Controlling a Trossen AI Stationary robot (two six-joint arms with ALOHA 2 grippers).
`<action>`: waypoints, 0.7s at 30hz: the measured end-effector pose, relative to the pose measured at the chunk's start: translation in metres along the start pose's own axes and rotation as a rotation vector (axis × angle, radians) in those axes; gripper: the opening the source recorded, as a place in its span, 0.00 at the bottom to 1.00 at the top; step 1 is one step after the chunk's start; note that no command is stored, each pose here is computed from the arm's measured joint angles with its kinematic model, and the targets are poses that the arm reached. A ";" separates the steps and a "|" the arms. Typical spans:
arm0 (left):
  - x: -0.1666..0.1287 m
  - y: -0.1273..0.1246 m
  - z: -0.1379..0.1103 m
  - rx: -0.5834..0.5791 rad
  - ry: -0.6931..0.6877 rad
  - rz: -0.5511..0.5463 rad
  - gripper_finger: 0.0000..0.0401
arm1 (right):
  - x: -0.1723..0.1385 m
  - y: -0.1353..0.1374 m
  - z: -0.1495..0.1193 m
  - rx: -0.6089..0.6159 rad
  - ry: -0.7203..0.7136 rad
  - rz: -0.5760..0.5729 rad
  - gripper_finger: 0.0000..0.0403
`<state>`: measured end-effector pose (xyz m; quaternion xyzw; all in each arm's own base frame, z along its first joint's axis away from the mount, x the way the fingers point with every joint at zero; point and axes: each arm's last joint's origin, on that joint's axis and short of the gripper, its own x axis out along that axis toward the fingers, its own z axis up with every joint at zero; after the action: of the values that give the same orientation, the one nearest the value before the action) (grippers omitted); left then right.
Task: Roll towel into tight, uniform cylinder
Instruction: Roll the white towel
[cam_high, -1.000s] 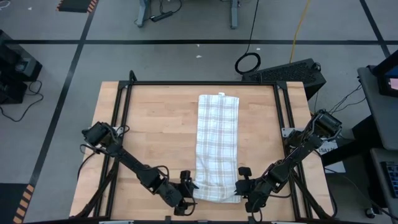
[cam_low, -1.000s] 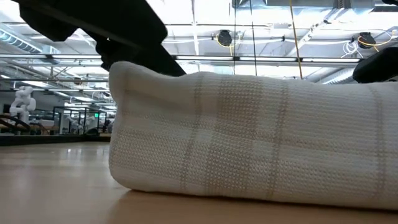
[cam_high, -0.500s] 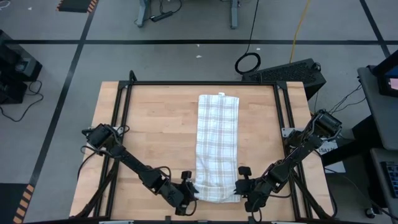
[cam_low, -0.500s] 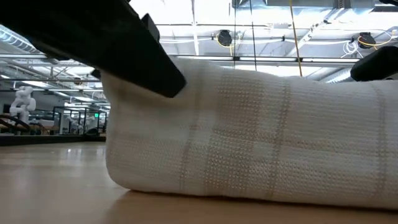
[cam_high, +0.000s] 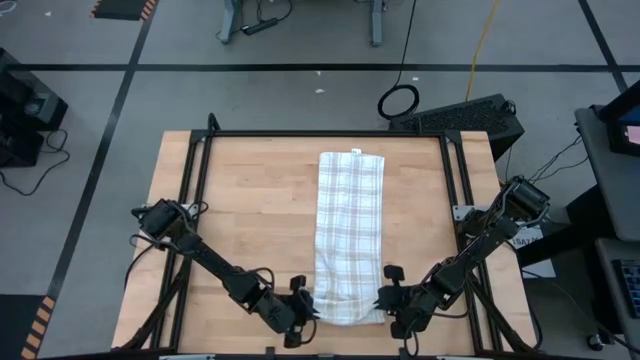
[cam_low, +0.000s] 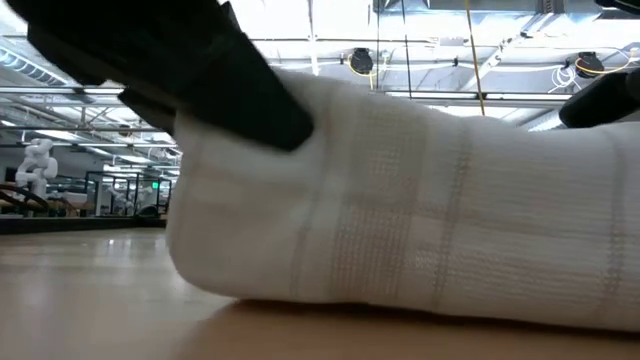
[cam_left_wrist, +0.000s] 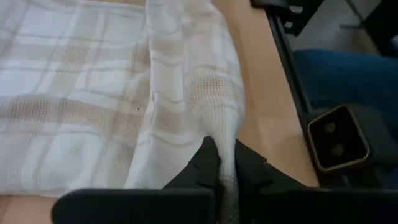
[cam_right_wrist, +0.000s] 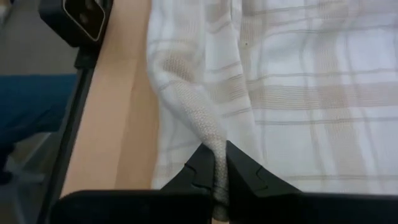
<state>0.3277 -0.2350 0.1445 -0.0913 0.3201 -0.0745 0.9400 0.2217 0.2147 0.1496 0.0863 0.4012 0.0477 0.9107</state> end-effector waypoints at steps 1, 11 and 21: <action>0.000 -0.001 0.000 -0.012 -0.004 -0.003 0.04 | 0.000 0.000 0.000 0.016 -0.001 0.001 0.02; -0.003 -0.010 0.000 -0.109 -0.037 -0.039 0.04 | -0.003 0.008 -0.005 0.168 0.072 0.103 0.02; -0.008 -0.018 -0.006 -0.199 -0.072 0.019 0.04 | -0.009 0.023 -0.011 0.150 0.039 0.163 0.02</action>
<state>0.3164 -0.2520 0.1482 -0.1835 0.2927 -0.0300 0.9380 0.2073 0.2369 0.1531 0.1856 0.4132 0.0929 0.8867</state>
